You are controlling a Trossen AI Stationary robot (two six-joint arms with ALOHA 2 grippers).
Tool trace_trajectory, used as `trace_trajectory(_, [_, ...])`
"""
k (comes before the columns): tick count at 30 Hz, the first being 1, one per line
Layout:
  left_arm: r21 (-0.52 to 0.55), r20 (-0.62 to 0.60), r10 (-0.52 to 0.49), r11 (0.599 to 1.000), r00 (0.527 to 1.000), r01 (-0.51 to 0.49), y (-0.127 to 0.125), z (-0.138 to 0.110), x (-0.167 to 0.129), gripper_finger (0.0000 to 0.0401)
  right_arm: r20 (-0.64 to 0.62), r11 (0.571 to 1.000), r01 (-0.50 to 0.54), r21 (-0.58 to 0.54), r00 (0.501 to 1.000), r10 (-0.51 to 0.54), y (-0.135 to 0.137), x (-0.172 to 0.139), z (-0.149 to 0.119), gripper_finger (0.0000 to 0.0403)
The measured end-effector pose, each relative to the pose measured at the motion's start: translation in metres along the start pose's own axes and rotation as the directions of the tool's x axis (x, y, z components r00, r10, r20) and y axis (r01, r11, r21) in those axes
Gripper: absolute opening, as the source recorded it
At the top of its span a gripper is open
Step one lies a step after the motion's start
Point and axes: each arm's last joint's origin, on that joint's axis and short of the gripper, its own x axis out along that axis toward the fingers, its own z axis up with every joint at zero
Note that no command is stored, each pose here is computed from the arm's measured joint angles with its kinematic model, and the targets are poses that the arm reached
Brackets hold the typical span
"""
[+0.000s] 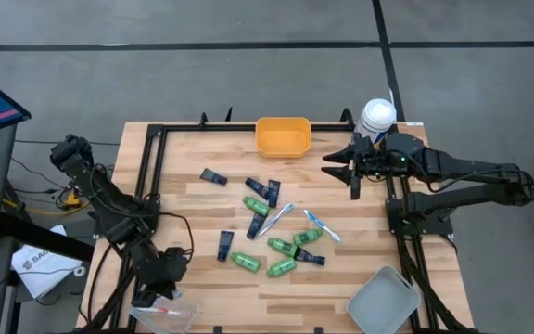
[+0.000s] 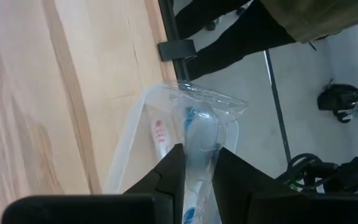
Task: Pick & Place Travel size toiletries
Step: Put the blue toothbrush into the transparent bin
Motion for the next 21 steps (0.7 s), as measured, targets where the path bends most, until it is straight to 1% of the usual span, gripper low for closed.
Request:
trace_trajectory(8, [-0.001,0.001,-0.004,1.0,1.0,0.004,0.0,0.0,0.0,0.0057,0.0,1.0,0.0,0.0,1.0,0.0,0.0,0.0,0.0,0.0147])
trace_trajectory(12, [0.001,-0.018,-0.051,0.999,0.999,0.051,-0.003,0.001,0.002,0.0058,0.0,1.0,0.0,0.001,1.0,0.0,0.0,0.0,0.0,0.0142])
trace_trajectory(16, [0.015,-0.055,-0.082,0.996,0.995,0.083,-0.007,0.0,0.013,0.0058,0.0,1.0,0.0,0.002,1.0,0.0,0.0,0.0,0.0,0.0139])
trace_trajectory(21, [0.008,-0.103,-0.051,0.999,0.993,0.052,-0.005,0.0,0.029,0.0058,0.0,1.0,0.002,0.002,1.0,-0.002,0.0,0.0,0.0,0.0136])
